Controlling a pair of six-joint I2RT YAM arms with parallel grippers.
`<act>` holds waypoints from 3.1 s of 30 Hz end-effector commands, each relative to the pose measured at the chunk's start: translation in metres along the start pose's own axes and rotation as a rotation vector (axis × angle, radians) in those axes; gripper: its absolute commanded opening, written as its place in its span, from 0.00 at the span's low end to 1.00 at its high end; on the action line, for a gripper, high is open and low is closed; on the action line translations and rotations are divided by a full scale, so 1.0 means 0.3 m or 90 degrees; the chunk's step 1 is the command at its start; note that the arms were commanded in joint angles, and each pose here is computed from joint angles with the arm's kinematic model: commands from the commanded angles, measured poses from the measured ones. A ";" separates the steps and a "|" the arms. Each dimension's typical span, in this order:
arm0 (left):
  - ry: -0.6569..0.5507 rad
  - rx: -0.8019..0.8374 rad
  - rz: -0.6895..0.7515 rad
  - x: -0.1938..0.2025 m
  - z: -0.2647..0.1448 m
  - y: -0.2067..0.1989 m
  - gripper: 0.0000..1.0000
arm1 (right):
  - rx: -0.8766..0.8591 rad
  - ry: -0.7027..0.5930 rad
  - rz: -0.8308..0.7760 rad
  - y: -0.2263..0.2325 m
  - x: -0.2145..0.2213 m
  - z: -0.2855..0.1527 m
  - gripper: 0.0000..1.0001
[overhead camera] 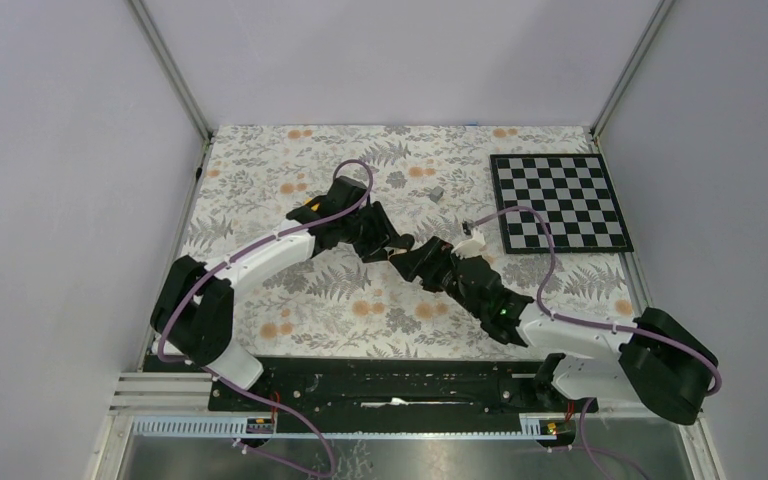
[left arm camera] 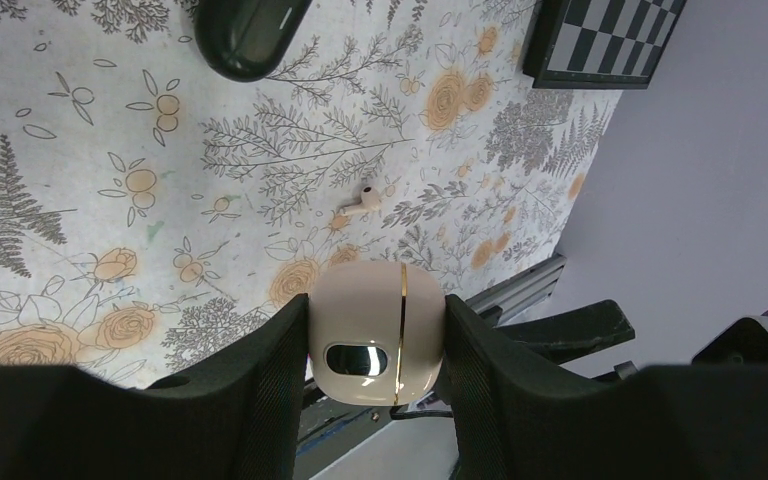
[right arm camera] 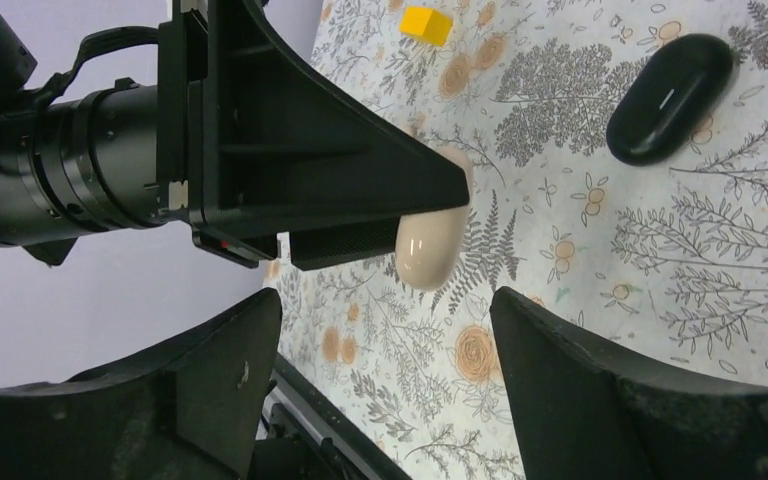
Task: Insert the wireless bluetooth earbuds into the charging case
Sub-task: Open the charging case.
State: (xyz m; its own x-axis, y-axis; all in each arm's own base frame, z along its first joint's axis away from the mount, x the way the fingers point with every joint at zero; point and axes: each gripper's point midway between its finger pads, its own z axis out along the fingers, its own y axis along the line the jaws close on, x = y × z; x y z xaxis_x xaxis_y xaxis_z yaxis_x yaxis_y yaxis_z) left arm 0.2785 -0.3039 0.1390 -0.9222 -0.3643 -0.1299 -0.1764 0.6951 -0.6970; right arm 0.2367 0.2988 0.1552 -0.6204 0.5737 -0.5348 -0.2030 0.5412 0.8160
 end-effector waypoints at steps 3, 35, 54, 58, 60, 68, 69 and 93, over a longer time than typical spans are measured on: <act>-0.004 0.059 0.003 0.002 -0.038 -0.078 0.30 | -0.006 -0.057 -0.026 0.059 -0.066 0.061 0.77; -0.030 0.060 0.022 -0.009 -0.110 -0.085 0.67 | 0.032 -0.098 -0.018 0.032 -0.129 0.070 0.00; -0.018 0.481 0.263 0.095 -0.487 -0.234 0.90 | -0.380 0.043 0.031 0.339 -0.169 -0.233 0.00; -0.024 0.514 0.290 0.112 -0.519 -0.250 0.89 | -0.395 0.044 0.035 0.353 -0.172 -0.242 0.00; -0.022 0.526 0.296 0.117 -0.532 -0.260 0.87 | -0.399 0.047 0.039 0.355 -0.170 -0.241 0.00; 0.004 0.581 0.283 0.158 -0.548 -0.301 0.79 | -0.404 0.048 0.053 0.354 -0.168 -0.226 0.00; 0.008 0.578 0.281 0.163 -0.538 -0.302 0.77 | -0.402 0.048 0.054 0.351 -0.167 -0.225 0.00; 0.042 0.610 0.217 0.186 -0.467 -0.351 0.42 | -0.408 0.048 0.055 0.356 -0.168 -0.233 0.00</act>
State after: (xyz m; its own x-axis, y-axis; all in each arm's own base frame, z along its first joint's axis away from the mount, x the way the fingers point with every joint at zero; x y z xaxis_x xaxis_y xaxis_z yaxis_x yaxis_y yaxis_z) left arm 0.1978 -0.3074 0.2863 -0.9173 -0.1585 -0.3653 0.3668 0.0209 -0.9301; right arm 0.1990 0.2878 0.2712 -0.7160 0.5329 -0.4510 -0.5062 0.0486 0.8610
